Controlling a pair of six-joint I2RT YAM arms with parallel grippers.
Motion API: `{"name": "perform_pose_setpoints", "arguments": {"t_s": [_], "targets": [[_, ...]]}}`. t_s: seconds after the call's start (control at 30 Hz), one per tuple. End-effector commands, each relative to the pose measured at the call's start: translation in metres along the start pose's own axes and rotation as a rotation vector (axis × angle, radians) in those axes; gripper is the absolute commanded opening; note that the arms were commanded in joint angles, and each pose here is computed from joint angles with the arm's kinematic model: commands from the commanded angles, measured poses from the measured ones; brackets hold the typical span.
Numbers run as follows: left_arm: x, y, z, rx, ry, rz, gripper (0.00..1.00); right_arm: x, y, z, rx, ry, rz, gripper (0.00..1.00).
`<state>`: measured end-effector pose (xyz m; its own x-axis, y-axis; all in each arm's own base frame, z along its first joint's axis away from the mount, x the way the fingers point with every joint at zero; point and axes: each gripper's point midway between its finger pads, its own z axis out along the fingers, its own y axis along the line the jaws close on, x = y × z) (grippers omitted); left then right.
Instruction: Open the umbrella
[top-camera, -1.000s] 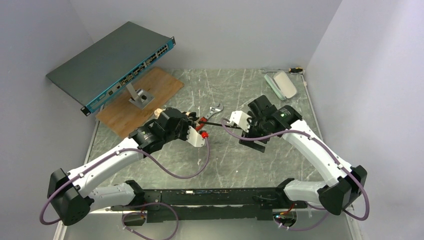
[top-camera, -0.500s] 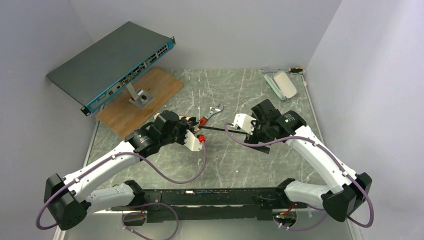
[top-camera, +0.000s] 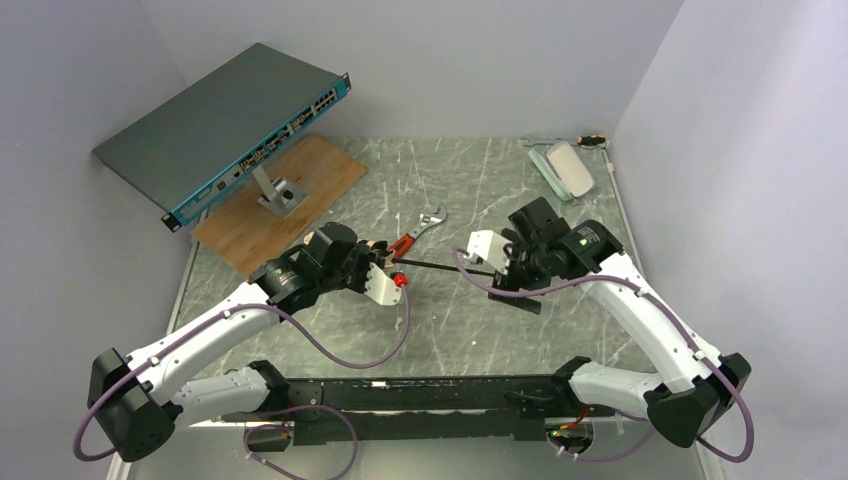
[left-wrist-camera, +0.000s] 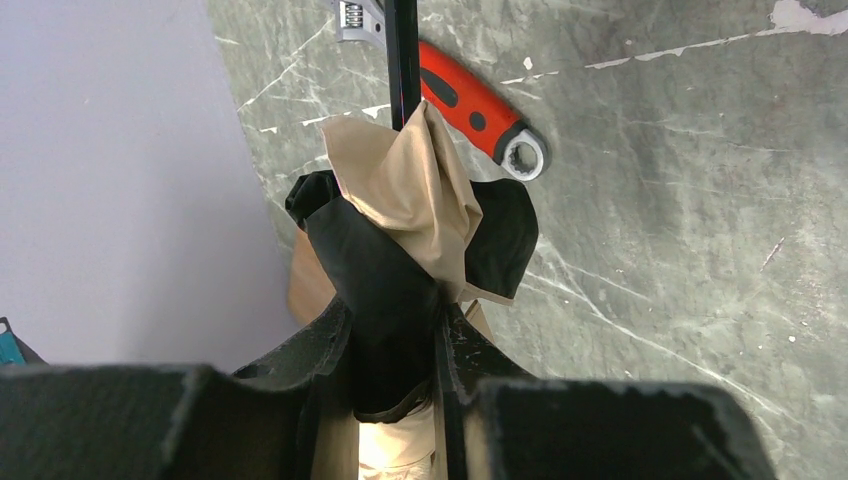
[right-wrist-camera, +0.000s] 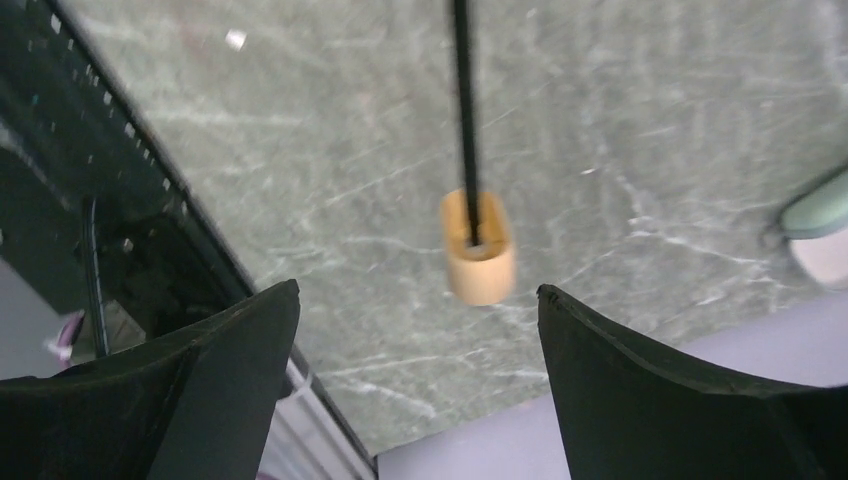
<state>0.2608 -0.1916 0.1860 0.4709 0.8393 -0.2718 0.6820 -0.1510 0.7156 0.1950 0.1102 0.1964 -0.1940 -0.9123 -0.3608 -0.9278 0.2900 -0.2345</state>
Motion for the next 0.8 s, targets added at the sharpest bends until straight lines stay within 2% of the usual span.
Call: {"name": "perform_pose_setpoints", "arguments": {"t_s": [0.0, 0.13, 0.3, 0.53, 0.77], "targets": [[-0.012, 0.028, -0.009, -0.09, -0.053, -0.02, 0.0, 0.027, 0.026, 0.002, -0.079, 0.051, -0.05, 0.92], [-0.018, 0.028, -0.012, -0.089, -0.088, -0.026, 0.0, 0.037, 0.022, 0.013, -0.039, 0.065, -0.084, 0.94], [-0.03, 0.02, -0.019, -0.067, -0.165, 0.002, 0.0, 0.024, 0.014, 0.016, -0.013, 0.023, -0.053, 0.93], [-0.036, 0.02, -0.025, -0.065, -0.208, 0.0, 0.0, 0.024, 0.006, 0.021, 0.025, 0.025, -0.059, 0.93], [-0.028, 0.015, -0.02, -0.058, -0.181, 0.007, 0.0, 0.028, 0.016, 0.015, -0.022, 0.031, -0.078, 0.76]]}}
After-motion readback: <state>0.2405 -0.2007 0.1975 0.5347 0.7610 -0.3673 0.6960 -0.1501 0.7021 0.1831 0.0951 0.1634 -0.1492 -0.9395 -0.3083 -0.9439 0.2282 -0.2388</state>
